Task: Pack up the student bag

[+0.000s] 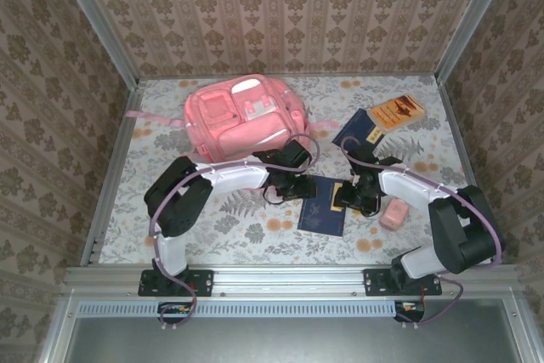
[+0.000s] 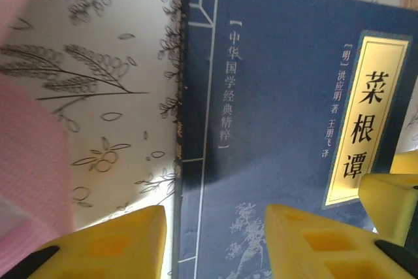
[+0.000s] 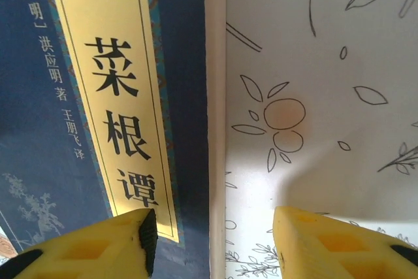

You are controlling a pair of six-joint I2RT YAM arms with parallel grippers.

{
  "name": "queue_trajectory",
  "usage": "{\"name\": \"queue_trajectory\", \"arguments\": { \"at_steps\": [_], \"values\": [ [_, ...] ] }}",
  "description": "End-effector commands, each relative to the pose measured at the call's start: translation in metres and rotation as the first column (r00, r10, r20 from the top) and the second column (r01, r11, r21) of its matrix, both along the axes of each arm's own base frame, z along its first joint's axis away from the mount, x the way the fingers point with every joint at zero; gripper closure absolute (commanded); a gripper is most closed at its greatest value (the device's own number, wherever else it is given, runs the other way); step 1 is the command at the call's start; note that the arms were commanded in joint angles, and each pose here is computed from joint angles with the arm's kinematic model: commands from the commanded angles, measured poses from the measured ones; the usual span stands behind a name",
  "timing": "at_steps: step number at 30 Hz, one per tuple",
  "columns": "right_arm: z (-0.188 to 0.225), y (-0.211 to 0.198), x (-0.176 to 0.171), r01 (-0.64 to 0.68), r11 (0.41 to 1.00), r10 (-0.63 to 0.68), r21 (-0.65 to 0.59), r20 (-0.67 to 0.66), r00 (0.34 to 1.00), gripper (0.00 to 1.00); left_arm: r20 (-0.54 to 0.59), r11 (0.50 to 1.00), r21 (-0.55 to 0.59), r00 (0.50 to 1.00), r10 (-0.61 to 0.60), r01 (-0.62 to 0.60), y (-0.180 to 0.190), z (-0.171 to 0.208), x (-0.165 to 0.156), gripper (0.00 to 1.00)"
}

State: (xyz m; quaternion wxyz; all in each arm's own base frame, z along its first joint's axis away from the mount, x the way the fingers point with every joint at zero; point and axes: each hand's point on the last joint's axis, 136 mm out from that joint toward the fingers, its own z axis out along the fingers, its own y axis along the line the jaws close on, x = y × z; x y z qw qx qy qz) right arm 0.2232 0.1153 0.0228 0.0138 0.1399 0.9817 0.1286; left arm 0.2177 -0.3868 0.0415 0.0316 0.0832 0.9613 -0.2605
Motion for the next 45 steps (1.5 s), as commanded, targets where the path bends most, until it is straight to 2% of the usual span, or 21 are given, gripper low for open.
{"name": "queue_trajectory", "arguments": {
  "at_steps": [1, 11, 16, 22, 24, 29, 33, 40, 42, 45],
  "values": [
    [-0.005, 0.006, 0.002, -0.001, 0.999, 0.001, 0.037, -0.009, 1.0, 0.5, -0.037, 1.0, 0.012, 0.999, 0.017, -0.017, -0.006, -0.001, -0.004, 0.57],
    [-0.01, 0.014, 0.004, -0.008, 0.997, 0.01, 0.077, -0.02, 1.0, 0.61, -0.065, 0.998, 0.059, 0.998, -0.007, 0.011, -0.007, -0.018, -0.01, 0.71],
    [0.014, 0.032, 0.01, -0.019, 0.983, 0.02, 0.18, -0.003, 1.0, 0.7, -0.062, 0.998, 0.059, 0.998, -0.014, 0.018, -0.007, -0.018, -0.011, 0.78],
    [0.047, 0.03, 0.015, -0.031, 0.984, 0.022, 0.175, 0.052, 0.998, 0.71, -0.058, 0.998, 0.057, 0.998, -0.017, 0.021, -0.007, -0.019, -0.01, 0.8],
    [0.048, 0.031, 0.014, -0.028, 0.983, 0.021, 0.183, 0.043, 0.999, 0.72, -0.059, 0.998, 0.058, 0.998, -0.018, 0.021, -0.007, -0.02, -0.01, 0.8],
    [0.047, 0.029, 0.011, -0.014, 0.985, 0.009, 0.171, 0.029, 1.0, 0.8, -0.059, 0.998, 0.055, 0.998, -0.016, 0.019, -0.007, -0.019, -0.011, 0.8],
    [0.044, 0.016, 0.011, -0.014, 0.996, 0.011, 0.09, 0.032, 0.999, 0.84, -0.055, 0.998, 0.057, 0.998, -0.011, 0.014, -0.006, -0.017, -0.011, 0.81],
    [0.057, 0.01, 0.011, -0.033, 0.997, 0.028, 0.064, 0.077, 0.997, 0.92, -0.009, 0.999, 0.043, 1.0, -0.023, 0.023, -0.006, 0.003, -0.006, 0.8],
    [0.063, 0.011, 0.013, -0.052, 0.996, 0.045, 0.069, 0.103, 0.994, 0.94, 0.018, 1.0, 0.016, 1.0, -0.024, 0.024, -0.007, 0.02, -0.001, 0.75],
    [0.077, 0.011, 0.017, -0.072, 0.995, 0.061, 0.069, 0.149, 0.987, 0.94, 0.069, 0.999, -0.036, 0.997, -0.017, 0.02, -0.006, 0.05, 0.01, 0.63]
  ]
}}
